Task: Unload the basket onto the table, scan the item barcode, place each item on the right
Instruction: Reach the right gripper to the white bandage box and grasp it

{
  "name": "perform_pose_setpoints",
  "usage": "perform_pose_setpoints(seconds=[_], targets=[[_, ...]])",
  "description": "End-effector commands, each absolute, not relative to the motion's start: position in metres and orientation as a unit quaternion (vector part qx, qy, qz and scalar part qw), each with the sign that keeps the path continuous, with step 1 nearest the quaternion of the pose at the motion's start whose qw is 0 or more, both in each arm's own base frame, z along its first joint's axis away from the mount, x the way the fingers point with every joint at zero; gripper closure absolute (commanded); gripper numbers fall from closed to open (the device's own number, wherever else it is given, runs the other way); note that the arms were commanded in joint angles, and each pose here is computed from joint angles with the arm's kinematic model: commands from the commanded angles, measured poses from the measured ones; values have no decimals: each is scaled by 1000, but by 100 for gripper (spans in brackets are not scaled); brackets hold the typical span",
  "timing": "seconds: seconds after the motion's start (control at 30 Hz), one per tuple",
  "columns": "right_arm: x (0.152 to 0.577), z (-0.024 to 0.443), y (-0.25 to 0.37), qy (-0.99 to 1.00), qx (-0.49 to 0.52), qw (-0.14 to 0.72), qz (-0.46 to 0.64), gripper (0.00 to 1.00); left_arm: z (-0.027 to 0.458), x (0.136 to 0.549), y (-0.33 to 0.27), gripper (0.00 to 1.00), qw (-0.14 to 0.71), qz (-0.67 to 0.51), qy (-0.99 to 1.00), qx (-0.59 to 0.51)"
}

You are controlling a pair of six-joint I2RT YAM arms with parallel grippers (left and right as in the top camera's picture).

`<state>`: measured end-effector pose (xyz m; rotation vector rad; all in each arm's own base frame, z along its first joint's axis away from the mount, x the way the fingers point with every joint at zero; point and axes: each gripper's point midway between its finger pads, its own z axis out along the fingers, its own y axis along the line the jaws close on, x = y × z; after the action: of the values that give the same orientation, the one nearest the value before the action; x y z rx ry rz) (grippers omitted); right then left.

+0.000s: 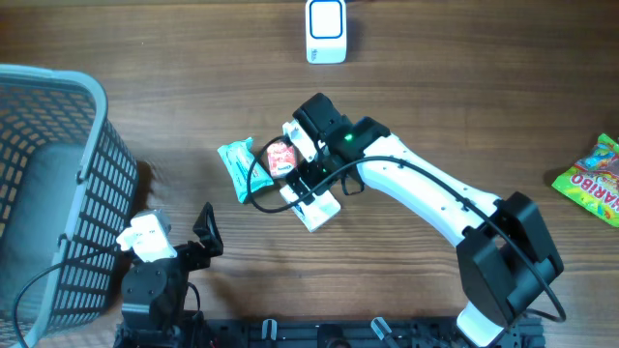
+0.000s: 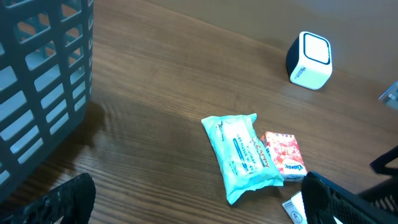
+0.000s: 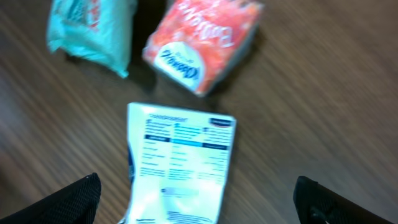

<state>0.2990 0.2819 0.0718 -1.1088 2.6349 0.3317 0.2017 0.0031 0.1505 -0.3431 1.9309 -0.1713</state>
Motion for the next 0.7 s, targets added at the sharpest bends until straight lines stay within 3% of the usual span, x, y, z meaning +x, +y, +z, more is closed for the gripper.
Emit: perform_pose_setpoints(seconds=[0.0,0.13,0.23,0.47,0.67], targets=[[278,71,309,879,-416,105,206,0,151,202,1,0,555,-80,815,-144],[272,70,310,894,-383,87,215,0,150,202,1,0,555,-80,816,-144],[278,54,293,927,-336,82,143,0,151,202,1,0,555,-80,815,-144],[260,-5,279,941,-327,2,86,0,151,202,1,0,555,-80,815,-144],[227,-10,275,938,-341,-44,54,0,150,202,1,0,555,-80,816,-144]])
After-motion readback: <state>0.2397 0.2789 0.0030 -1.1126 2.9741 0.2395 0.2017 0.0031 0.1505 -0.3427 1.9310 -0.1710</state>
